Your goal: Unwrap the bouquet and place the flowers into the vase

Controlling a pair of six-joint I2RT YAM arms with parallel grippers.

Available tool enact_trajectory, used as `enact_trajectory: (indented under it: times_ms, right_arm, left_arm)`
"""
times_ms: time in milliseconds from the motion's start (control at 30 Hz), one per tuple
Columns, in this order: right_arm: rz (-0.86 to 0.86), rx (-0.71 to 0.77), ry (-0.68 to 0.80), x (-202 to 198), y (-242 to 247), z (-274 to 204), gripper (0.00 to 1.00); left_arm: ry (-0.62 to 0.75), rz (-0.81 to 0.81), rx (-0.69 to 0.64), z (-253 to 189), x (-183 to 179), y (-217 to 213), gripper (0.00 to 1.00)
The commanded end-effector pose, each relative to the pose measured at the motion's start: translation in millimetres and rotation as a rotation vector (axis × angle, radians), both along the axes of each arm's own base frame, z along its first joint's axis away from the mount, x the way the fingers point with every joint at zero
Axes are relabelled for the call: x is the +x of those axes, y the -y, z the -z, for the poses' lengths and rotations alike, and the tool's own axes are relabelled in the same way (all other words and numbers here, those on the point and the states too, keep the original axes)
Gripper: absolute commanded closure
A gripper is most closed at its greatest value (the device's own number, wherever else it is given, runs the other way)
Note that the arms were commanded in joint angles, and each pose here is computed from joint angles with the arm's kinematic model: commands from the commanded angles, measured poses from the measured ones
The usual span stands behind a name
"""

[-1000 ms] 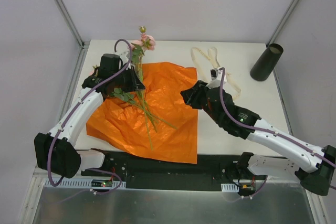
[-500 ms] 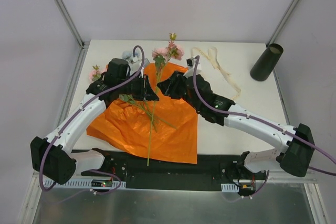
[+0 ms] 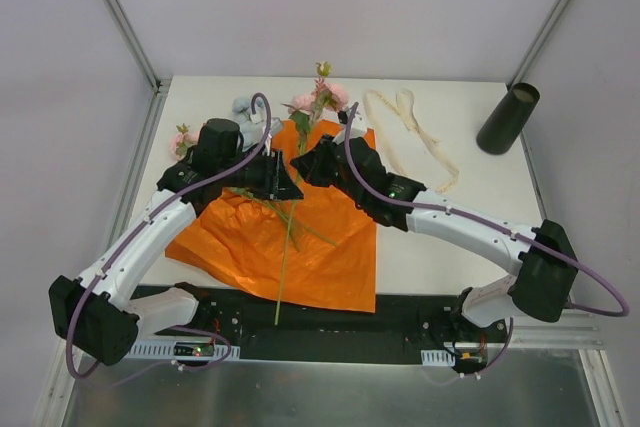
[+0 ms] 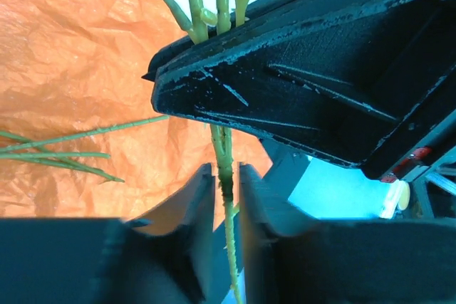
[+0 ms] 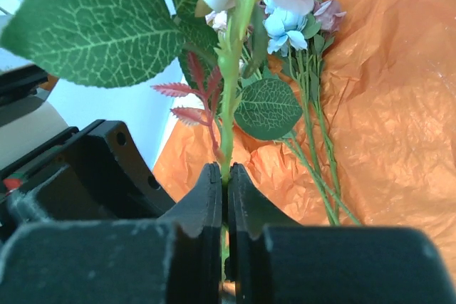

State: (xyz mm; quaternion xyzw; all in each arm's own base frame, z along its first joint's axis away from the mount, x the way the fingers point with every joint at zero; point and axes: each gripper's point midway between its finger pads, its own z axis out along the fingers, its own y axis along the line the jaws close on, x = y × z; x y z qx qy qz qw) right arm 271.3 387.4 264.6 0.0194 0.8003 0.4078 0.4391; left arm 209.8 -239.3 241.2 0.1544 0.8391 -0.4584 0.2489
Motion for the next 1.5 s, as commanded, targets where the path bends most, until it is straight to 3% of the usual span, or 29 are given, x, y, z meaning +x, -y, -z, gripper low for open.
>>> enact_trajectory:
  times_ms: [0, 67, 133, 167, 467, 633, 800, 1000, 1167, 1467]
  right_arm:
    - [0.026, 0.092, 0.115, 13.8, 1.6, -54.0, 1.00]
    - [0.057, 0.060, 0.159, 22.9, 10.3, -59.4, 1.00]
    - [0.099, 0.018, 0.221, 36.5, 25.1, -67.4, 1.00]
    - [0.125, 0.008, 0.252, 43.5, 34.5, -74.9, 1.00]
    - [0.488, -0.232, 0.713, 105.8, 165.9, -175.5, 1.00]
    - [0.631, -0.297, 0.933, 116.0, 245.2, -246.5, 1.00]
    - [0.770, -0.434, 1.087, 127.0, 320.5, -286.2, 1.00]
    - [0.912, -0.562, 1.184, 139.1, 391.5, -319.5, 1.00]
    - [0.943, -0.544, 1.181, 156.0, 439.6, -320.4, 1.00]
    - [0.935, -0.603, 1.208, 181.6, 471.1, -327.9, 1.00]
  left_arm:
    - [0.090, 0.026, -0.018, -12.0, -4.0, -0.1, 0.59]
    - [0.100, 0.013, 0.000, -10.8, -3.5, -3.4, 0.37]
    - [0.106, 0.002, 0.023, -9.0, -3.4, -7.1, 0.04]
    - [0.105, 0.000, 0.035, -7.7, -4.1, -8.8, 0.01]
    - [0.148, -0.099, 0.160, 6.9, 5.3, -30.8, 0.01]
    - [0.253, -0.226, 0.272, 13.4, 17.6, -59.4, 0.01]
    - [0.277, -0.295, 0.326, 18.7, 22.0, -74.2, 0.01]
    - [0.330, -0.412, 0.424, 20.2, 27.8, -102.7, 0.01]
    - [0.360, -0.477, 0.468, 20.8, 30.1, -118.0, 0.01]
    - [0.365, -0.475, 0.501, 25.7, 31.7, -121.8, 0.01]
